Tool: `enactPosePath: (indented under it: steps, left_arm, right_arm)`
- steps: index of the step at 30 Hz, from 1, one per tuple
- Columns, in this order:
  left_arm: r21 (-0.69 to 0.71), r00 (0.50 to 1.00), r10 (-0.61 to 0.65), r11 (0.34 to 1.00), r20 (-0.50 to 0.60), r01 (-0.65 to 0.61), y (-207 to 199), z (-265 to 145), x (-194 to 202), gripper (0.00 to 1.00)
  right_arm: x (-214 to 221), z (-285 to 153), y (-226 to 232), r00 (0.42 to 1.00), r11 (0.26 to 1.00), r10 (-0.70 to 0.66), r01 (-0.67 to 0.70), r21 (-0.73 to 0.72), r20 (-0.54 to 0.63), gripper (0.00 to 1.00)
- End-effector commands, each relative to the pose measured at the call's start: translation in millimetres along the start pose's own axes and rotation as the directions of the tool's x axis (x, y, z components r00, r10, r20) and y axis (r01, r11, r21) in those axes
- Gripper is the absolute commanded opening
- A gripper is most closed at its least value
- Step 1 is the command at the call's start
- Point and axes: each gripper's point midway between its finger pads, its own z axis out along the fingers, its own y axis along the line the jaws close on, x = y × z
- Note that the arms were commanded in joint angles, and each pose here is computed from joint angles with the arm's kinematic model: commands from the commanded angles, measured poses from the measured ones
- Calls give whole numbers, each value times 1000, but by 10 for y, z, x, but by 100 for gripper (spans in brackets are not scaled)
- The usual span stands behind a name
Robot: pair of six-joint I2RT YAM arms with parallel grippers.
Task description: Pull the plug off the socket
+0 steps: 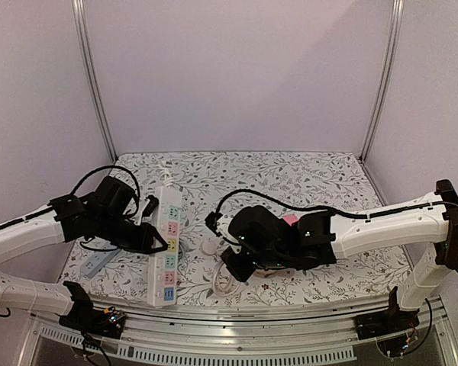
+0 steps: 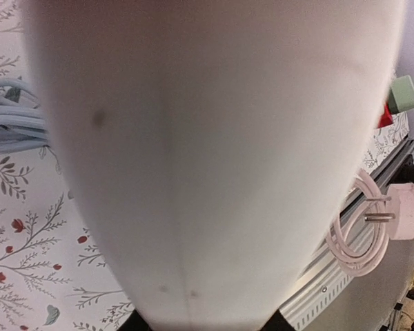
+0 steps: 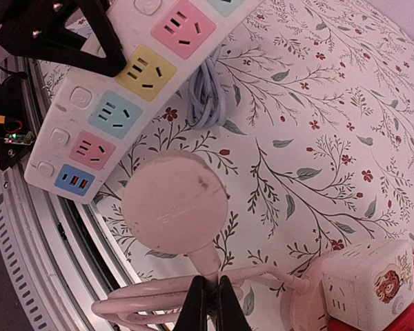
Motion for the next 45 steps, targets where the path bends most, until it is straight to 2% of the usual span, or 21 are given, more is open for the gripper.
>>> enactPosePath:
  steps: [1, 6, 10, 16, 24, 27, 30, 36, 41, 45]
  left_arm:
    - [92, 996, 14, 996, 93, -23, -166, -156, -207, 0]
    - [175, 988, -45, 984, 145, 19, -209, -206, -458, 0]
    - [250, 974, -116, 966, 195, 65, -235, -255, -851, 0]
    - [281, 945, -225, 947, 239, 155, -99, -147, -1413, 0]
    - [243, 856, -369, 924, 363, 295, 386, -26, -1919, 0]
    - [209, 812, -409, 912, 417, 352, 656, -2, -2000, 0]
    - [190, 791, -436, 900, 429, 393, 856, 68, -2021, 0]
    - [167, 788, -473, 880, 394, 445, 1146, 251, -2003, 0]
    - [186, 776, -483, 875, 406, 448, 1302, 321, -2092, 0]
    - [167, 790, -475, 879, 387, 447, 1377, 432, -2085, 8]
  right_arm:
    - [-143, -16, -103, 999, 998, 26, -28, 59, 39, 0]
    - [-102, 32, -173, 998, 994, 47, -51, 100, 36, 0]
    - [-44, 76, -180, 996, 990, 89, -91, 105, 27, 0]
    - [-42, 98, -180, 991, 986, 126, -129, 104, 39, 0]
    - [-47, 138, -176, 991, 985, 130, -133, 109, 37, 0]
    - [-45, 173, -152, 991, 986, 131, -134, 101, 29, 0]
    - [-40, 212, -102, 990, 987, 138, -139, 84, 22, 0]
    - [-39, 298, -38, 990, 988, 140, -140, 67, 7, 0]
    - [-51, 336, -17, 991, 990, 130, -130, 63, 3, 0]
    - [-53, 357, -13, 992, 990, 123, -123, 66, 2, 0]
